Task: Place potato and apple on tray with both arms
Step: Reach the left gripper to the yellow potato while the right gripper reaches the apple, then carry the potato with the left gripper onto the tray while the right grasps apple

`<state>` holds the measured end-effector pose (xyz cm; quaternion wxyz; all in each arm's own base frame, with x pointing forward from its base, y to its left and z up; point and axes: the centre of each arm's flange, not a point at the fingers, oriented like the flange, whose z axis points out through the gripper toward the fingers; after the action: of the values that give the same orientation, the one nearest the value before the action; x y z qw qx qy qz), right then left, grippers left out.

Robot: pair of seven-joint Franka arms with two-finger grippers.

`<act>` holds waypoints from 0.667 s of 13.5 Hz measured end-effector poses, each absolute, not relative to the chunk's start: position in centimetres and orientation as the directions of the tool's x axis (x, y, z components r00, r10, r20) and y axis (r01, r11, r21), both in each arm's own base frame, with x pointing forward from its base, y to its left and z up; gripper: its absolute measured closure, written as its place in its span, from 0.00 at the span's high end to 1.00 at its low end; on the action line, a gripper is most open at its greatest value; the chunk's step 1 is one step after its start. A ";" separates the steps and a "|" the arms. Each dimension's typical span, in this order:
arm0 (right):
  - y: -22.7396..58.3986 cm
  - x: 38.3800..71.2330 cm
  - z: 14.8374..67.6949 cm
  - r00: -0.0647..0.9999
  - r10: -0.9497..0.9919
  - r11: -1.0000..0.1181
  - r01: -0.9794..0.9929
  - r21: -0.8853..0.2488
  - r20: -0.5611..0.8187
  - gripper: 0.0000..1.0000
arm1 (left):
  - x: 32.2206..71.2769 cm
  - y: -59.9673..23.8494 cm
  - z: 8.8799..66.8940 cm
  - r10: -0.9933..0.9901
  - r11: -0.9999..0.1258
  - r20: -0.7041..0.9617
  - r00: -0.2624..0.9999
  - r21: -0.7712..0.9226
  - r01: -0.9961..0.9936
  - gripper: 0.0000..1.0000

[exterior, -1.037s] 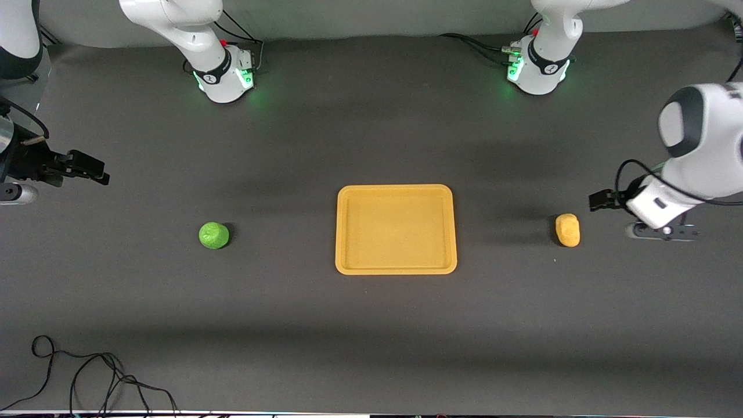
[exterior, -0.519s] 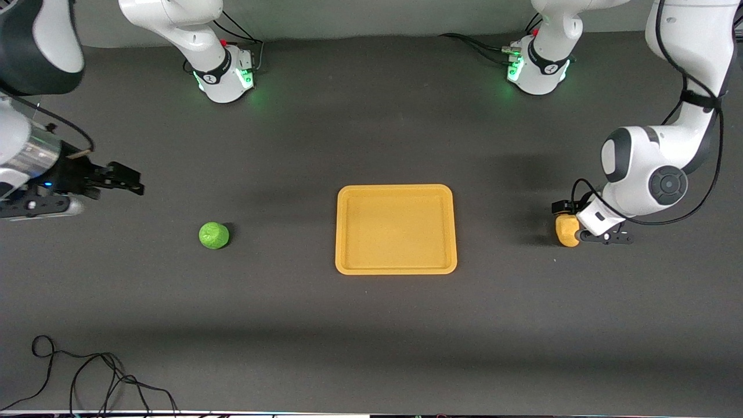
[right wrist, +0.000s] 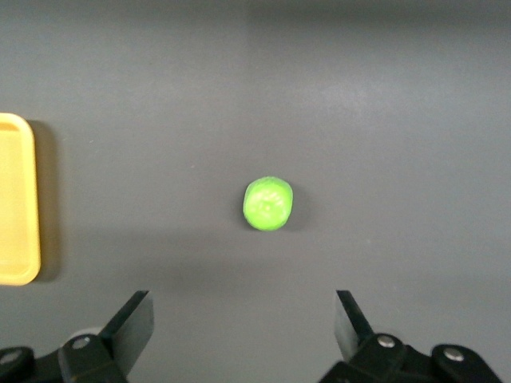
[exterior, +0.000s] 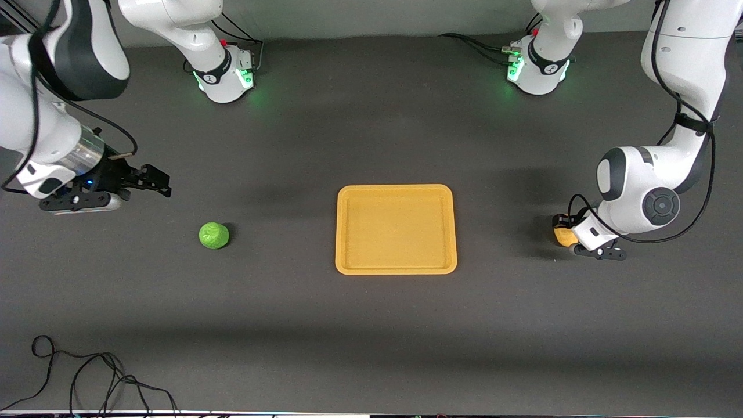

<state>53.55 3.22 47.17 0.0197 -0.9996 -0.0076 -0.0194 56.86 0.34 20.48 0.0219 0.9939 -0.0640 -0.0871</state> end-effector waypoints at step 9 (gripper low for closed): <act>2.9 54.6 28.5 0.989 -0.002 -1.000 0.001 -0.018 0.148 1.00 | 60.9 -14.6 31.1 0.011 -0.993 -0.162 0.987 0.113 0.029 0.53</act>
<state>54.57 2.92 28.48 0.0091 -0.9972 0.0003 -0.0742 60.95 -14.58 31.05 0.0578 0.9950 0.0100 -0.0810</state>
